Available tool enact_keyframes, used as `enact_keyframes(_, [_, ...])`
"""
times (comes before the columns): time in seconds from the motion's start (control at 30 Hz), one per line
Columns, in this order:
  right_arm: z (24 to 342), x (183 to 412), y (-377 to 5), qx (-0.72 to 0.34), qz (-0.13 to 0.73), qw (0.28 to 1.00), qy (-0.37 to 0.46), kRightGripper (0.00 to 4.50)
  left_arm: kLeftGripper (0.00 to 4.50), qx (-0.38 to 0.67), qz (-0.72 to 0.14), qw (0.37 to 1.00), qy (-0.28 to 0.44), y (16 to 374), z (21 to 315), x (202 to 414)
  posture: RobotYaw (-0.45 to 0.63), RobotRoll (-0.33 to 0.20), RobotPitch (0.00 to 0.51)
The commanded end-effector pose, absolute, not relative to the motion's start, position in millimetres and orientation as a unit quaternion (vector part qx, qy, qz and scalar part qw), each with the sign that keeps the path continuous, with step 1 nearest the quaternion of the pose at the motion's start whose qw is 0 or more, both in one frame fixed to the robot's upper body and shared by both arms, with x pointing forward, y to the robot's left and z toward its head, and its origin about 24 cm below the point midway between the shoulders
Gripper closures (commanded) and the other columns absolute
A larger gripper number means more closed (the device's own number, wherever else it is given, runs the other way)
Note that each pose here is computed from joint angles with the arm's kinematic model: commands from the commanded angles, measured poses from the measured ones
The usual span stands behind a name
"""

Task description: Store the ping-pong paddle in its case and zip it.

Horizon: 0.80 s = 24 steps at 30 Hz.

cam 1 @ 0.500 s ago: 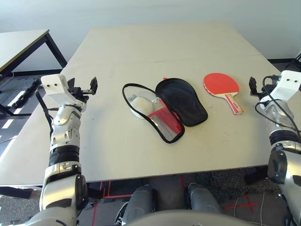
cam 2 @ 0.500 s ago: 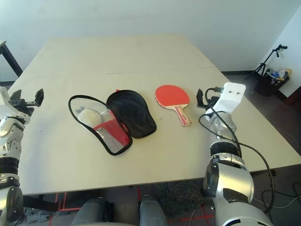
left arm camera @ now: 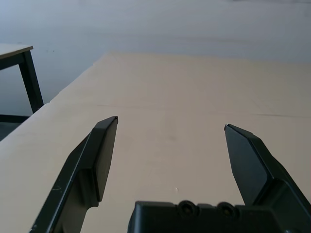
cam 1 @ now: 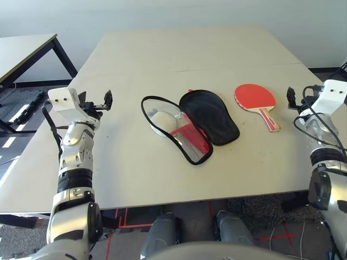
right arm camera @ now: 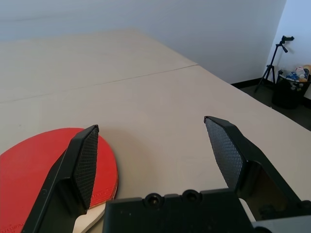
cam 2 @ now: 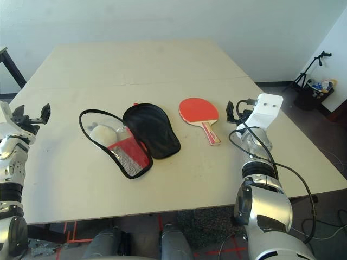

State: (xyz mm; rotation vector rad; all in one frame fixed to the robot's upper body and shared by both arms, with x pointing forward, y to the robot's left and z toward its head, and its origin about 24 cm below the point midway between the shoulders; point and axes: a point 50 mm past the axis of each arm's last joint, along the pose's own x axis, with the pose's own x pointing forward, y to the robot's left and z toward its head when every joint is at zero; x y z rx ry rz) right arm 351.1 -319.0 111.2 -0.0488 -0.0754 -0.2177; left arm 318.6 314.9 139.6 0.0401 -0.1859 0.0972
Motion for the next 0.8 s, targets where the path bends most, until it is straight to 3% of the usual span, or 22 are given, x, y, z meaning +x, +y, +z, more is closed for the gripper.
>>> enact_keyframes(0.03, [111.7, 354.0, -313.3, -0.030, -0.095, 0.994, -0.037, 0.02, 0.00, 0.027, -0.022, 0.991, -0.129, 295.5, 177.2, 321.6, 0.03, 0.000, 0.000])
enact_keyframes(0.23, [112.7, 358.2, -306.9, -0.022, -0.081, 0.996, -0.032, 0.02, 0.00, 0.031, -0.195, 0.972, -0.126, 234.7, 209.9, 314.3, 0.04, 0.000, 0.000])
enact_keyframes(0.43, [118.0, 365.8, -295.1, -0.015, -0.036, 0.999, -0.005, 0.02, 0.00, 0.057, -0.337, 0.936, -0.079, 187.2, 207.5, 303.8, 0.02, 0.000, 0.000])
enact_keyframes(0.63, [144.7, 371.7, -280.5, -0.018, 0.010, 1.000, 0.006, 0.02, 0.00, 0.051, -0.375, 0.923, -0.064, 165.0, 197.6, 304.1, -0.01, 0.000, 0.000])
enact_keyframes(0.8, [166.5, 371.2, -275.2, -0.081, -0.022, 0.994, 0.067, 0.02, 0.00, 0.056, -0.389, 0.918, -0.058, 160.1, 192.5, 305.6, -0.02, 0.000, 0.000])
